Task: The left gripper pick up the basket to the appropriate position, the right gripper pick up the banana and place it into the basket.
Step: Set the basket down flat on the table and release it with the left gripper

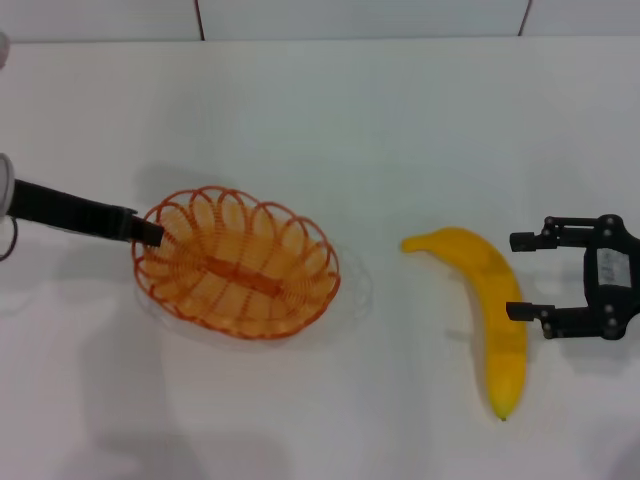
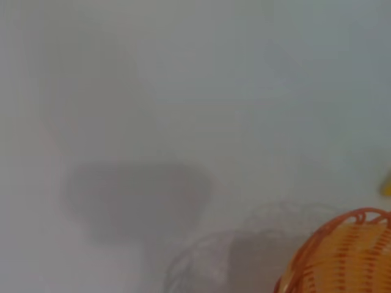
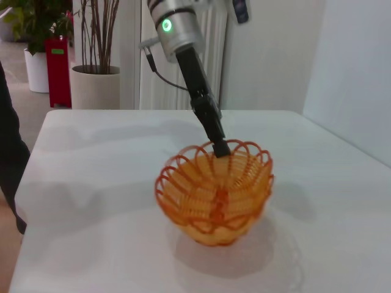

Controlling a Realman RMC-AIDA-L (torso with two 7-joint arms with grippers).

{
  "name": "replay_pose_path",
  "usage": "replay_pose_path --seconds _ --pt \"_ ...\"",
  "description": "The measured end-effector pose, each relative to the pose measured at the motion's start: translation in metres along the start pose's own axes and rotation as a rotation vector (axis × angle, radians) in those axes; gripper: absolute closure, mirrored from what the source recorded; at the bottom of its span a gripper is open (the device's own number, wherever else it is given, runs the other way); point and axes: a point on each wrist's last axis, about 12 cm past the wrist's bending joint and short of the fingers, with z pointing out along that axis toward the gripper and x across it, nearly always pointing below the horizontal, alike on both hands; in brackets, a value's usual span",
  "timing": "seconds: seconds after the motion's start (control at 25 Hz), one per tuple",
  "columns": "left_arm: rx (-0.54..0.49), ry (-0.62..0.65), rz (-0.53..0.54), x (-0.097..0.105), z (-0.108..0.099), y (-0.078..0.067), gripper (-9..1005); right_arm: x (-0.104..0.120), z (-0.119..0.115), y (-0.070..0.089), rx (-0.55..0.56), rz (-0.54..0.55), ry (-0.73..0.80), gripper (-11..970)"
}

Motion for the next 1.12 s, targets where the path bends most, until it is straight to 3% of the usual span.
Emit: replay_pose_path --seconds 0.2,0.52,0.72,1.12 --pt "0.019 -0.019 -0.083 0.004 0.017 0.008 941 0.0 0.0 0.0 0.0 0.0 0.0 290" --pt "0.12 -0.066 -0.171 0.005 0.028 0.004 941 0.0 0.0 0.0 0.0 0.0 0.0 294" --pt "0.163 -0.025 -0.213 0.013 0.039 0.002 941 0.001 -0.001 0.001 0.002 0.004 0.001 296" --pt "0.185 -0.004 -0.255 0.017 0.039 0.002 942 0.005 -0.007 0.004 0.023 0.018 0.003 301"
